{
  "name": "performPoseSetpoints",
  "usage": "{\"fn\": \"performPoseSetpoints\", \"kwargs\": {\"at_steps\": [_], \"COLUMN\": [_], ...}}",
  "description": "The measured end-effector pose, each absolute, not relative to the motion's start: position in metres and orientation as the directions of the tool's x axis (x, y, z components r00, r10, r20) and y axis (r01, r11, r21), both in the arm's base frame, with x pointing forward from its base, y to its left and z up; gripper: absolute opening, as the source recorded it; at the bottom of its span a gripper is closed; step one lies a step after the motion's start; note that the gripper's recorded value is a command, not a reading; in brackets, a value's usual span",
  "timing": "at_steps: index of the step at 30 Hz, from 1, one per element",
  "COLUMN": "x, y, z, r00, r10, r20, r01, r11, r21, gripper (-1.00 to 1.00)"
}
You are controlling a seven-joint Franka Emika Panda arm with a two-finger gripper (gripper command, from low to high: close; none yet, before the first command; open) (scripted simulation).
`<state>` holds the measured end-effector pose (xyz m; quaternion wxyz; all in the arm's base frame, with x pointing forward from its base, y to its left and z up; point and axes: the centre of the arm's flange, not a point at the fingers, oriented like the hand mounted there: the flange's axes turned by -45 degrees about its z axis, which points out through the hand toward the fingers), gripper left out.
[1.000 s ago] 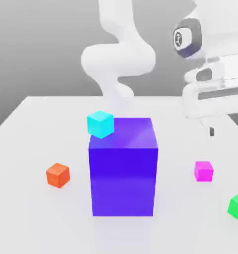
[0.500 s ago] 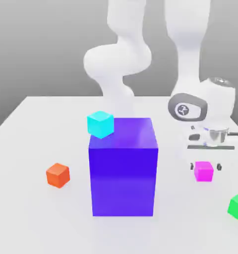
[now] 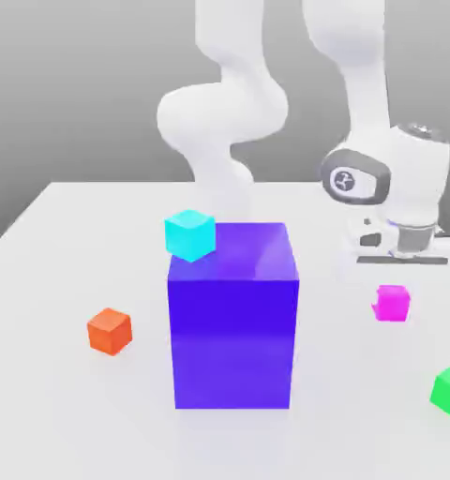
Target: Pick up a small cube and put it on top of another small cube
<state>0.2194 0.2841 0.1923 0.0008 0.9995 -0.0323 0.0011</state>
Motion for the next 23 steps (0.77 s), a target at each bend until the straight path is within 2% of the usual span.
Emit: {"fn": "performPoseSetpoints", "kwargs": {"at_steps": [15, 19, 20, 23], "x": [0.362, 0.371, 0.37, 0.37], "y": [0.335, 0.337, 0.336, 0.336], "z": [0.238, 0.196, 0.185, 0.185], "r00": [0.931, 0.924, 0.924, 0.924], "r10": [-0.365, -0.382, -0.382, -0.382], "r20": [0.001, 0.001, 0.001, 0.001], "r01": [-0.365, -0.382, -0.382, -0.382], "r11": [-0.931, -0.924, -0.924, -0.924], "r21": [-0.001, -0.003, -0.002, -0.002], "gripper": [-1.0, -1.0, 1.0, 1.0]}}
